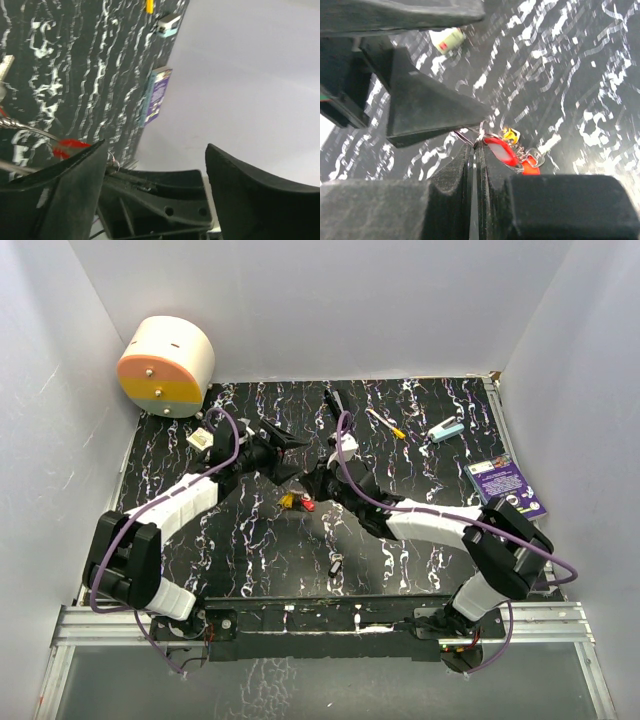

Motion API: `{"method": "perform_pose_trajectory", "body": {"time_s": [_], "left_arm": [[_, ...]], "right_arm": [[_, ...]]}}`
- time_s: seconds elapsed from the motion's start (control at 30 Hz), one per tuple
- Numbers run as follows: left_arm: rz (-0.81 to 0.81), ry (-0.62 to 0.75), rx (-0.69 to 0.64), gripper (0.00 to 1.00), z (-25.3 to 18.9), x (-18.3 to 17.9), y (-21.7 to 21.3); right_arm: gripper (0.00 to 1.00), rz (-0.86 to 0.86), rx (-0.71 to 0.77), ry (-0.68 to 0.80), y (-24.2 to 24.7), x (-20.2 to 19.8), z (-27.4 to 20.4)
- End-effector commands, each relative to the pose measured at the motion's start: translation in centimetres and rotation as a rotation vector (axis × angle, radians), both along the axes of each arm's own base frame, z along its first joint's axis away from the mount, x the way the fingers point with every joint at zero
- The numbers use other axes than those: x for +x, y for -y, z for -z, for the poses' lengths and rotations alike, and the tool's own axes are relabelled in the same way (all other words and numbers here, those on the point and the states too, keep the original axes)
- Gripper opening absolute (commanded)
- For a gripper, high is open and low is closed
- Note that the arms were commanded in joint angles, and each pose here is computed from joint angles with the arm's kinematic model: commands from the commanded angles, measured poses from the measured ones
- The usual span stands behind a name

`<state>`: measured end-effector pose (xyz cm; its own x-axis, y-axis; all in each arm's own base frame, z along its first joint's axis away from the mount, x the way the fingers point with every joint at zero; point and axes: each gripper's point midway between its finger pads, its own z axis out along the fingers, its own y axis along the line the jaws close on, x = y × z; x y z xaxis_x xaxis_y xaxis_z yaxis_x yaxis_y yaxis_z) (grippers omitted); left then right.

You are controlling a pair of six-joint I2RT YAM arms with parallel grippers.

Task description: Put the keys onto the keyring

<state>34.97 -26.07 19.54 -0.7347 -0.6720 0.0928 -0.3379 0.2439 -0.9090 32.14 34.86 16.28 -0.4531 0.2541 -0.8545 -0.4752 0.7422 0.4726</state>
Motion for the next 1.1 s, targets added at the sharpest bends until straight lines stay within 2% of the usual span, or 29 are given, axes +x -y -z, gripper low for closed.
{"method": "perform_pose_trajectory", "body": {"time_s": [0.0, 0.13, 0.23, 0.37, 0.4, 0.43, 0.47, 0.53, 0.57, 0.67, 0.77, 0.83, 0.93, 1.07], "left_arm": [[0.134, 0.126, 0.123, 0.8, 2.1, -1.6, -0.7], [0.173, 0.232, 0.283, 0.84, 2.2, -0.3, -2.5], [0.176, 0.354, 0.476, 0.86, 1.8, 2.0, -5.2], [0.151, 0.481, 0.682, 0.88, 0.9, 4.5, -8.8], [0.145, 0.505, 0.707, 0.88, 0.6, 4.9, -9.4], [0.139, 0.52, 0.734, 0.89, 0.5, 5.2, -10.0], [0.128, 0.523, 0.754, 0.89, 0.4, 5.3, -10.6], [0.111, 0.535, 0.764, 0.9, 0.0, 5.3, -11.3], [0.103, 0.535, 0.771, 0.9, 0.0, 5.3, -11.7], [0.093, 0.545, 0.793, 0.9, -0.3, 5.3, -12.3], [0.09, 0.551, 0.824, 0.92, -0.4, 5.4, -13.0], [0.081, 0.559, 0.846, 0.97, -0.5, 5.5, -13.5], [0.051, 0.575, 0.874, 0.97, -1.2, 5.9, -14.4], [0.016, 0.586, 0.901, 0.97, -1.7, 6.2, -15.5]], "right_arm": [[0.08, -0.006, -0.062, -0.061, 1.3, -0.8, -0.6], [0.08, 0.033, -0.103, -0.162, 4.4, -0.1, 1.4], [0.08, 0.072, -0.135, -0.251, 7.6, 1.4, 3.1], [0.08, 0.121, -0.223, -0.28, 10.6, 3.1, 4.4], [0.16, 0.131, -0.245, -0.281, 11.0, 3.5, 4.7], [0.31, 0.142, -0.265, -0.281, 11.4, 3.7, 5.0], [0.42, 0.144, -0.279, -0.28, 11.6, 3.8, 5.2], [0.59, 0.144, -0.295, -0.273, 11.8, 3.8, 5.2], [0.66, 0.153, -0.298, -0.266, 12.1, 3.8, 5.0], [0.77, 0.242, -0.317, -0.22, 14.1, 4.0, 3.9], [0.95, 0.355, -0.327, -0.143, 16.6, 4.2, 1.4], [0.98, 0.44, -0.315, -0.084, 18.3, 4.1, -0.7], [0.98, 0.558, -0.276, -0.027, 20.5, 3.9, -3.3], [0.98, 0.668, -0.29, -0.03, 22.7, 3.6, -4.8]]}}
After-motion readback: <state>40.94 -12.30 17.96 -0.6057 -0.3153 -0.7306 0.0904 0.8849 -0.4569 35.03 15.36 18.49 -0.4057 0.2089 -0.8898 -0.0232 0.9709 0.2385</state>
